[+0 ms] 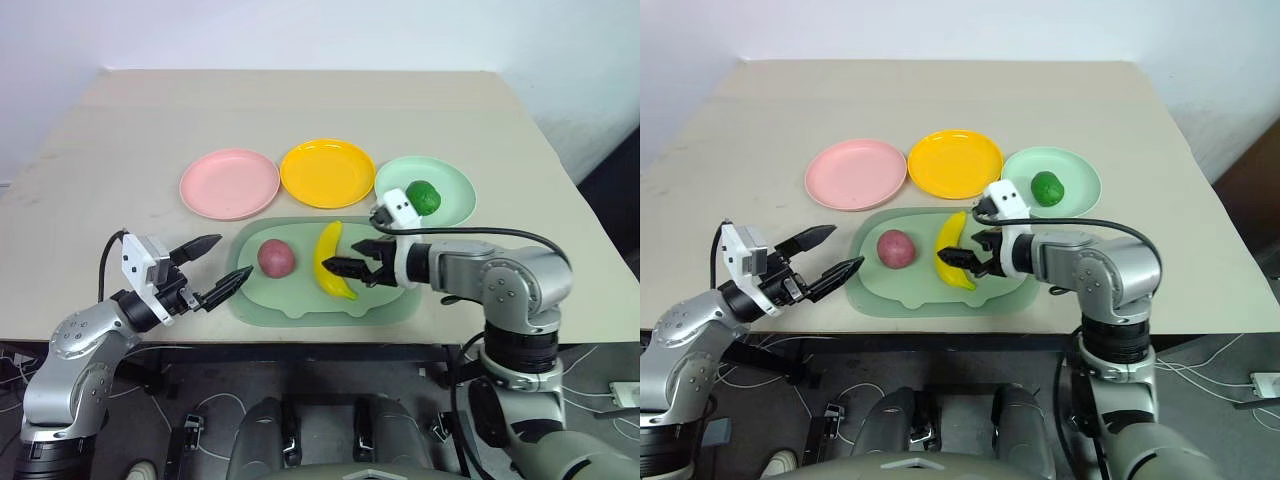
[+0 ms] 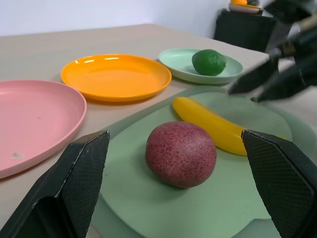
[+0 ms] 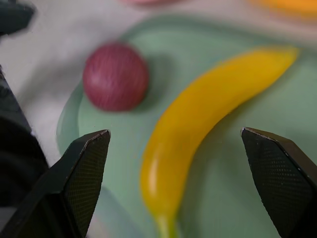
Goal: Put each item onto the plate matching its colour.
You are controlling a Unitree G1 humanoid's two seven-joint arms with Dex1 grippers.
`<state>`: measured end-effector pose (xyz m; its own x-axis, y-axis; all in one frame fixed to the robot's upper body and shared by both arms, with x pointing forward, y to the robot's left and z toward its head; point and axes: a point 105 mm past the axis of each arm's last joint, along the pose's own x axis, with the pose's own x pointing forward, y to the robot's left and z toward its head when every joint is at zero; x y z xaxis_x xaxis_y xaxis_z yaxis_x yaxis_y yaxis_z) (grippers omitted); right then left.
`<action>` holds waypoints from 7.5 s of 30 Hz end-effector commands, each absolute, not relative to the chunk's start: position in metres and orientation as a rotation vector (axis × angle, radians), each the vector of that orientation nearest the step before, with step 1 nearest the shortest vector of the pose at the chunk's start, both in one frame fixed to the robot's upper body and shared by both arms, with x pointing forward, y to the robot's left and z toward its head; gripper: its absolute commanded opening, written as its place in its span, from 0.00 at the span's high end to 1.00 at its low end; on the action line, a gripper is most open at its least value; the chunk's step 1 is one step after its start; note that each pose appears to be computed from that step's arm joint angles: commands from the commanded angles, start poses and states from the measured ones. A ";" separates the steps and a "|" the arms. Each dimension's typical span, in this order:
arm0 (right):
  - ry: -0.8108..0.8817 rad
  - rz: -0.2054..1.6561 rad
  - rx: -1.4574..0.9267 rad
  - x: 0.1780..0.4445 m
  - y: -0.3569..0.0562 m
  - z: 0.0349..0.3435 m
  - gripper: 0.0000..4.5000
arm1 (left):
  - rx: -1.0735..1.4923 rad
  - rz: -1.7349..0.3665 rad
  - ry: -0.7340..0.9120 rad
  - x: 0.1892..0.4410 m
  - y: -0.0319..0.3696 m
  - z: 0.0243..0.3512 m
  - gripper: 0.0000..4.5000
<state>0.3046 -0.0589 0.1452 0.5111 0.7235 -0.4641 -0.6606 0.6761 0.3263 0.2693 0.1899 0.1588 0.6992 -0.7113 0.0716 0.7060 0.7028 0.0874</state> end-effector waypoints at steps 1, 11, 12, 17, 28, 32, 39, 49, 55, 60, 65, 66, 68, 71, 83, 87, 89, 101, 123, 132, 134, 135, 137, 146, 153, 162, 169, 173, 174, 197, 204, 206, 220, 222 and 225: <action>0.660 0.773 0.108 0.306 -0.057 0.132 0.01 | 0.072 -0.813 -0.136 0.270 0.183 0.167 0.00; 0.690 0.737 0.002 0.308 -0.039 0.124 0.01 | 0.062 -0.824 -0.137 0.272 0.178 0.169 0.00; 0.687 0.739 -0.016 0.308 -0.037 0.125 0.01 | 0.062 -0.825 -0.138 0.272 0.178 0.169 0.00; 0.684 0.761 -0.068 0.304 -0.033 0.124 0.01 | 0.064 -0.822 -0.138 0.274 0.180 0.170 0.00; 0.694 0.785 -0.062 0.301 -0.030 0.121 0.64 | 0.052 -0.830 -0.136 0.273 0.177 0.168 0.00; 0.694 0.795 -0.054 0.301 -0.029 0.122 0.64 | 0.050 -0.827 -0.135 0.273 0.179 0.167 0.00; 0.482 0.795 -0.006 0.324 -0.042 0.172 0.64 | 0.048 -0.823 -0.134 0.271 0.179 0.166 0.00; 0.341 0.766 -0.038 0.384 -0.044 0.209 0.64 | 0.048 -0.820 -0.142 0.272 0.177 0.168 0.00; 0.322 0.684 -0.051 0.442 -0.025 0.206 0.64 | 0.050 -0.820 -0.149 0.272 0.175 0.169 0.00; 0.323 0.612 -0.036 0.462 -0.023 0.202 0.64 | 0.055 -0.806 -0.146 0.269 0.179 0.166 0.00; 0.328 0.574 -0.063 0.465 -0.020 0.194 0.64 | 0.054 -0.793 -0.150 0.267 0.179 0.165 0.00; 0.330 0.574 -0.063 0.465 -0.018 0.192 0.64 | 0.052 -0.791 -0.149 0.266 0.179 0.164 0.00; 0.332 0.576 -0.070 0.464 -0.015 0.189 0.64 | 0.052 -0.786 -0.148 0.265 0.179 0.163 0.00; 0.321 0.572 -0.069 0.465 -0.012 0.190 0.48 | 0.050 -0.779 -0.150 0.264 0.179 0.163 0.00; 0.168 0.667 -0.054 0.465 -0.012 0.225 0.12 | 0.045 -0.768 -0.162 0.262 0.179 0.167 0.00; -0.013 0.813 0.013 0.446 -0.012 0.251 0.12 | 0.045 -0.770 -0.167 0.264 0.177 0.171 0.00; -0.160 0.851 0.033 0.425 -0.019 0.256 0.12 | 0.044 -0.769 -0.171 0.265 0.176 0.173 0.00; -0.230 1.044 0.050 0.307 -0.037 0.211 0.12 | 0.015 -0.743 -0.182 0.268 0.163 0.171 0.00; -0.161 1.005 -0.143 0.296 -0.077 0.181 0.12 | -0.070 -0.575 0.000 0.301 0.136 0.150 0.00; -0.153 0.960 -0.161 0.301 -0.085 0.176 0.12 | -0.090 -0.631 0.079 0.306 0.126 0.133 0.00; -0.153 0.959 -0.162 0.300 -0.085 0.174 0.12 | -0.097 -0.634 0.093 0.307 0.125 0.130 0.00; -0.152 0.956 -0.163 0.301 -0.085 0.174 0.12 | -0.094 -0.637 0.102 0.308 0.124 0.128 0.00; -0.152 0.940 -0.169 0.304 -0.087 0.174 0.12 | -0.093 -0.644 0.108 0.310 0.123 0.126 0.00; -0.153 0.912 -0.192 0.308 -0.091 0.177 0.12 | -0.107 -0.665 0.101 0.319 0.118 0.126 0.00; -0.148 0.904 -0.207 0.311 -0.092 0.177 0.11 | -0.110 -0.677 0.100 0.318 0.116 0.128 0.25; -0.152 0.931 -0.197 0.310 -0.086 0.178 0.11 | -0.060 -0.499 -0.048 0.332 0.160 0.170 0.25; -0.149 0.939 -0.194 0.316 -0.081 0.176 0.11 | 0.030 -0.267 -0.102 0.368 0.203 0.182 0.25; -0.133 0.935 -0.216 0.321 -0.080 0.172 0.11 | 0.089 -0.220 -0.103 0.394 0.206 0.185 0.25; -0.132 0.934 -0.219 0.323 -0.079 0.171 0.11 | 0.089 -0.207 -0.099 0.402 0.206 0.185 0.25; -0.140 0.894 -0.235 0.335 -0.083 0.174 0.11 | 0.090 -0.236 -0.039 0.449 0.194 0.181 0.01; -0.139 0.891 -0.243 0.328 -0.087 0.171 0.11 | 0.112 -0.380 -0.128 0.414 0.180 0.201 0.01; -0.134 0.889 -0.238 0.326 -0.089 0.169 0.11 | 0.135 -0.404 -0.177 0.399 0.182 0.211 0.01; -0.098 0.880 -0.210 0.313 -0.097 0.155 0.11 | 0.075 -0.630 -0.256 0.296 0.210 0.195 0.01; -0.081 0.896 -0.212 0.311 -0.097 0.149 0.11 | 0.096 -0.648 -0.238 0.290 0.211 0.186 0.01; -0.067 0.909 -0.181 0.311 -0.102 0.147 0.11 | 0.081 -0.658 -0.221 0.282 0.208 0.176 0.01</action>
<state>0.3129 -0.0991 0.1360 0.6240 0.7793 -0.0576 -0.7754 0.6083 -0.1694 0.2886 0.2138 0.1645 0.7953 -0.5912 0.1342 0.5818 0.8065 0.1053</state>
